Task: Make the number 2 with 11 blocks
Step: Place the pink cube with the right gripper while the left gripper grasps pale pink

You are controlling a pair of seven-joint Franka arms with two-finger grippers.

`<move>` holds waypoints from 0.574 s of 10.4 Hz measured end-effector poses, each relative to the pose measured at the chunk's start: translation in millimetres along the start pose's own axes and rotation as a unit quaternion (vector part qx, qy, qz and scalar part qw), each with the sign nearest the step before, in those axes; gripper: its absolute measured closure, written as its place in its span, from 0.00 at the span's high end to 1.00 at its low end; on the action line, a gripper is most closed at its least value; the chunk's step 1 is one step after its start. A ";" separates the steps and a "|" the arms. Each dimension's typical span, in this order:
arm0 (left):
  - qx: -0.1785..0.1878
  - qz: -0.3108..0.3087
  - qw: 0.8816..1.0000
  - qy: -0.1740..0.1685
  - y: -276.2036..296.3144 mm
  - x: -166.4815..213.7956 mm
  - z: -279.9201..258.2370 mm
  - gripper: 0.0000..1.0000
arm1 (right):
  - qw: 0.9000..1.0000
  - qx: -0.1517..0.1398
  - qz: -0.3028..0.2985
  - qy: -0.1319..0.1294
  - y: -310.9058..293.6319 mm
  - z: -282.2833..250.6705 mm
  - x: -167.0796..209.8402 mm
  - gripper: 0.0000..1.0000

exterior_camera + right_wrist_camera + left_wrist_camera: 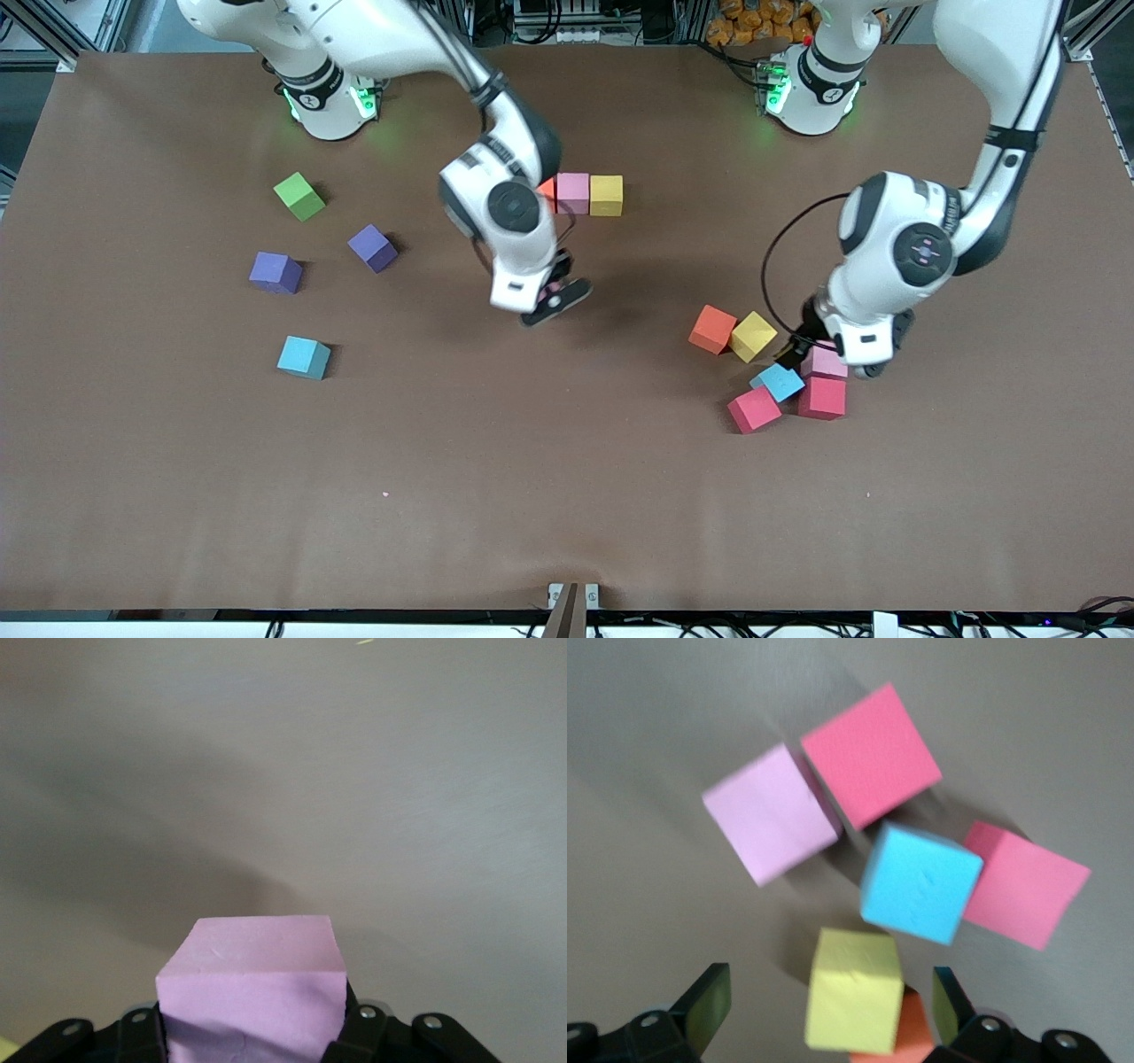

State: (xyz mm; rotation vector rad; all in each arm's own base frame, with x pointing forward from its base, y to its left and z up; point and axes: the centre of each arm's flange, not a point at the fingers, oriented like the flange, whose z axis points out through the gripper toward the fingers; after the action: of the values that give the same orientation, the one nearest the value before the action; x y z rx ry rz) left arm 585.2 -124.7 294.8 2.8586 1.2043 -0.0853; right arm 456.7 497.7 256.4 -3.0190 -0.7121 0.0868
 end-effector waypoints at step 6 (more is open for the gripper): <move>0.018 0.243 0.970 -0.015 -44.5 59.8 27.5 1.00 | 0.989 0.010 0.146 0.008 -118.0 22.3 -53.5 0.63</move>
State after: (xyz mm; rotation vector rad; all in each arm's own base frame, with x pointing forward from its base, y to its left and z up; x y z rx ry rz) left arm 594.1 -52.5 262.8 3.0736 0.4707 -0.1321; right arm 354.9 579.8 242.5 -3.0756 -0.2624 0.0770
